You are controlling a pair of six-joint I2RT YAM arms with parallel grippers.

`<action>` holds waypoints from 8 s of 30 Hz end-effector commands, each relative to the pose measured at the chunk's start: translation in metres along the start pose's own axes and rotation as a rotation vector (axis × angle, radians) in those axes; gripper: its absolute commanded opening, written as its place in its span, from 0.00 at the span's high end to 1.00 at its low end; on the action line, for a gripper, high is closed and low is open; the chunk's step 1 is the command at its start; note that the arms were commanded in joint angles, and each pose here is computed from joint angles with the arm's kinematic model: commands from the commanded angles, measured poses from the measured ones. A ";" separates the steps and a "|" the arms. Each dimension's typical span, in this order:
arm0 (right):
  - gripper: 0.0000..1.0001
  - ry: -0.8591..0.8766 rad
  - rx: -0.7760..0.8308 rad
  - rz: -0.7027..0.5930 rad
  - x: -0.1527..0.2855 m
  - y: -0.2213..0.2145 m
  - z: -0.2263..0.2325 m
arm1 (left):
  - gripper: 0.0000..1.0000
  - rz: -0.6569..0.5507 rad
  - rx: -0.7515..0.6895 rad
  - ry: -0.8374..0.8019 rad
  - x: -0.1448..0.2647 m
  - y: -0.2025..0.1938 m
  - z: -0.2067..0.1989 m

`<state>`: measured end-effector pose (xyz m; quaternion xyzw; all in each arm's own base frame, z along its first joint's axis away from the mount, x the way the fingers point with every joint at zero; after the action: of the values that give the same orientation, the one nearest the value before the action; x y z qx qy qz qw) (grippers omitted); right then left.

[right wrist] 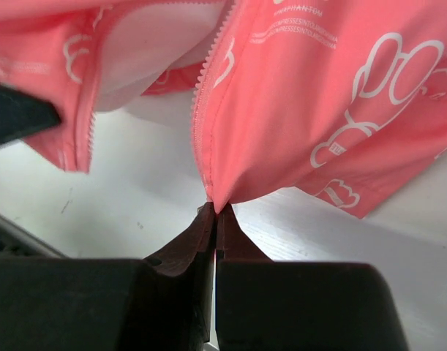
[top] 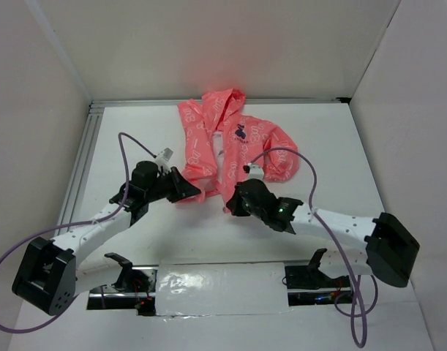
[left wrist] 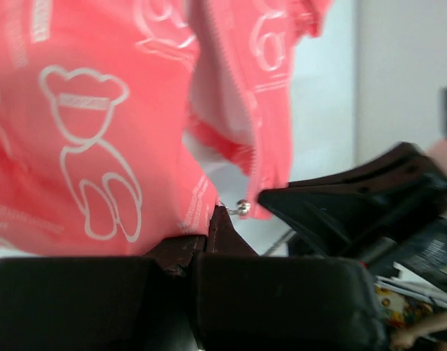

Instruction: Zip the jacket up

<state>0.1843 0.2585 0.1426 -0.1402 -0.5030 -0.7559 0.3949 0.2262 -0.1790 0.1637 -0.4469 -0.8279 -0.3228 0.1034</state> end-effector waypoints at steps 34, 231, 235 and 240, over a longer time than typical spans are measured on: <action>1.00 0.634 -0.160 -0.228 0.052 0.036 0.019 | 1.00 -0.268 0.063 -0.452 0.016 0.013 -0.059; 1.00 0.755 -0.133 -0.265 0.057 0.053 0.037 | 1.00 -0.239 0.075 -0.590 0.019 -0.005 -0.055; 1.00 0.755 -0.133 -0.265 0.057 0.053 0.037 | 1.00 -0.239 0.075 -0.590 0.020 -0.007 -0.054; 1.00 0.755 -0.136 -0.278 0.059 0.056 0.037 | 1.00 -0.234 0.079 -0.583 0.019 -0.007 -0.053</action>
<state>0.1736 0.2510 0.1960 0.1283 -0.2957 -0.8246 0.4649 0.2065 -0.2024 0.1962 -0.4246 -0.8834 -0.1587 -0.1186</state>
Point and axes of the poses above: each gripper's point midway between its finger pads, its own x axis back along the fingers, its own z axis along the line the jaws close on, y = z × x, the point moved 6 cm from there along x, back along the fingers
